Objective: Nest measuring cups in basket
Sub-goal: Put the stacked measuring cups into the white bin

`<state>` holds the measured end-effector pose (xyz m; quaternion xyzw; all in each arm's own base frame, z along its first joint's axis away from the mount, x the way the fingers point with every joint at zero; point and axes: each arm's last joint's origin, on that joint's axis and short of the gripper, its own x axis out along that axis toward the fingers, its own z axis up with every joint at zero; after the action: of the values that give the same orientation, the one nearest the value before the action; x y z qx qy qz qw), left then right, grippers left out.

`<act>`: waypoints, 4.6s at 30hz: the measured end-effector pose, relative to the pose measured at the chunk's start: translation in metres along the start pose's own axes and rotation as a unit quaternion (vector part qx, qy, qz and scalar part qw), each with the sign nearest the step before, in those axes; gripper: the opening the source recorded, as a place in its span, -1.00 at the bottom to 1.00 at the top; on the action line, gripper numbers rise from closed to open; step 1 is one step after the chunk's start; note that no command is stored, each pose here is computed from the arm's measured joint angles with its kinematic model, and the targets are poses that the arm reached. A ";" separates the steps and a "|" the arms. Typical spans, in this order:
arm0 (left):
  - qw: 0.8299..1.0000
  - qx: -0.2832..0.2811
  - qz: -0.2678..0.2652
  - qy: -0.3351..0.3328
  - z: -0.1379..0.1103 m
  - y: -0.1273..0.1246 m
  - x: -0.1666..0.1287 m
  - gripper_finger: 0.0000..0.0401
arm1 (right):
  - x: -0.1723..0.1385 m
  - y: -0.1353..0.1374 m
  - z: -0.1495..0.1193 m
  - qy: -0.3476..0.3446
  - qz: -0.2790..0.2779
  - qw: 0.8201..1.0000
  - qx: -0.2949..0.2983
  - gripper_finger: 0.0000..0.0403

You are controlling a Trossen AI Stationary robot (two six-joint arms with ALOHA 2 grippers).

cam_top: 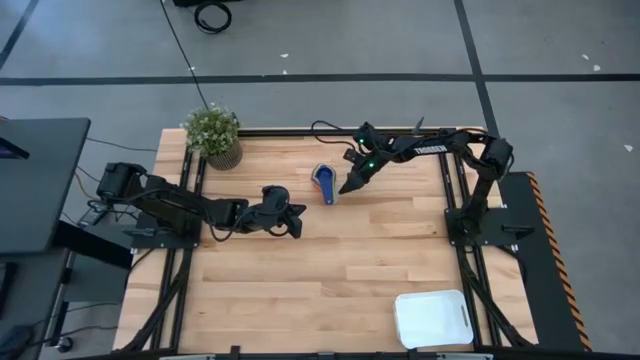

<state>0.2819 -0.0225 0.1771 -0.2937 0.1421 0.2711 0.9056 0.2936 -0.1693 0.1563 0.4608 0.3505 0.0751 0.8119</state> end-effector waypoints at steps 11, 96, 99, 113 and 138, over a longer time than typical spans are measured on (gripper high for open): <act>1.000 0.008 0.009 0.009 -0.002 0.002 0.000 -1.00 | -0.034 0.013 -0.009 -0.010 -0.216 0.968 -0.126 -0.93; 0.963 0.108 0.023 0.245 0.051 -0.023 0.142 -1.00 | -0.055 0.126 -0.061 0.054 -0.298 0.828 -0.472 -0.96; 0.956 0.116 0.047 0.264 0.055 -0.027 0.126 -1.00 | -0.054 0.127 -0.061 0.056 -0.297 0.826 -0.476 -0.96; 0.930 0.183 0.089 0.307 0.070 -0.021 0.039 -1.00 | -0.050 0.129 -0.064 0.070 -0.270 0.818 -0.503 -0.97; 0.934 0.245 -0.009 0.259 0.047 0.047 -0.086 -1.00 | -0.002 0.148 -0.040 0.052 -0.286 0.833 -0.470 -0.98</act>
<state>0.1894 0.0030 0.2292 -0.1239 0.4316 0.1345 0.8833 0.2962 -0.0589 0.2627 -0.1015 0.4311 0.0188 0.8964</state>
